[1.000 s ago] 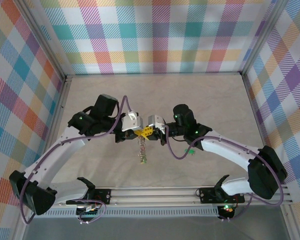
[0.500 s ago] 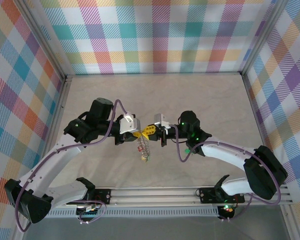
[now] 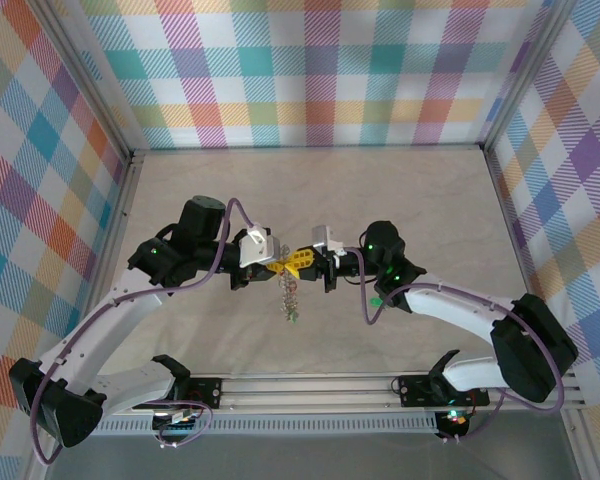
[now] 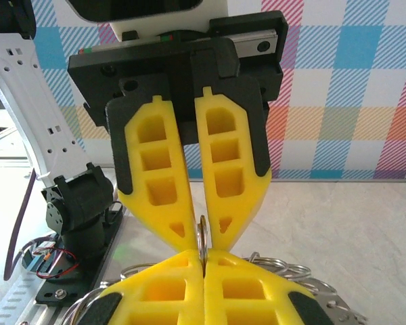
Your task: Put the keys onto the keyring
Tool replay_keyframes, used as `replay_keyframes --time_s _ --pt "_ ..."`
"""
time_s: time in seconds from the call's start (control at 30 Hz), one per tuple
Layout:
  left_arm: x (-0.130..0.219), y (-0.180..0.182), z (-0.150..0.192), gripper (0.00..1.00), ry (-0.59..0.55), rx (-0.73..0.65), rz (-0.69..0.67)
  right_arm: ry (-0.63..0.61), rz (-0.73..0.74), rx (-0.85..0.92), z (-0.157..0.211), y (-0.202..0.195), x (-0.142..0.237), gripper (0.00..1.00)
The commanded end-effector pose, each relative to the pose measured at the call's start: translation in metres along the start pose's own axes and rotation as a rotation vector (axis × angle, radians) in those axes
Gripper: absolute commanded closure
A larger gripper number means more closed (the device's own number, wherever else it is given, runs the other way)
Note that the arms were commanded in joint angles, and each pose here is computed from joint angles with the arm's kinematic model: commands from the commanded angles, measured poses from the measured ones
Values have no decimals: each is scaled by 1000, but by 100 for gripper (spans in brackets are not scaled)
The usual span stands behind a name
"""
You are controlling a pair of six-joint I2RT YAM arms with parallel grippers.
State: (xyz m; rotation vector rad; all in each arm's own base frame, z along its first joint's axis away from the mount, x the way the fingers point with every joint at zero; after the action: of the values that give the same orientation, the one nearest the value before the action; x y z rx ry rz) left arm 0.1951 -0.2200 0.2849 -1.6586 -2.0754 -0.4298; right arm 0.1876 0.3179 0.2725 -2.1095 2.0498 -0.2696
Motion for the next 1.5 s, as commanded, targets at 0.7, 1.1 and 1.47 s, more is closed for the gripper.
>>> replay_keyframes --time_s 0.7,1.1,1.47 --pt "4 16 -3 100 6 5 -97 139 43 94 9 0 11 71" --pt "-7 26 22 100 143 -21 -142 465 427 -133 46 -23 59 43" --pt "-12 30 27 100 252 -15 -145 951 1211 -1296 143 15 209 54"
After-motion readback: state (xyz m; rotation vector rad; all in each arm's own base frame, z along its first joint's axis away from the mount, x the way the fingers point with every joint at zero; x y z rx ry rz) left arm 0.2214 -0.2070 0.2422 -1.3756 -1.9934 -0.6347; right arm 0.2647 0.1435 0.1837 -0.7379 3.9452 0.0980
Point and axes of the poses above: each hand's point on the last joint's axis, 136 mm out from that joint toward the fingers, its own x axis back along the fingers, its own y axis along the line the jaws close on, z = x × y, the point moved 3 cm from there along x, back along the fingers, and after that the axes turned 13 degrees about x, right-handed, at the moved point
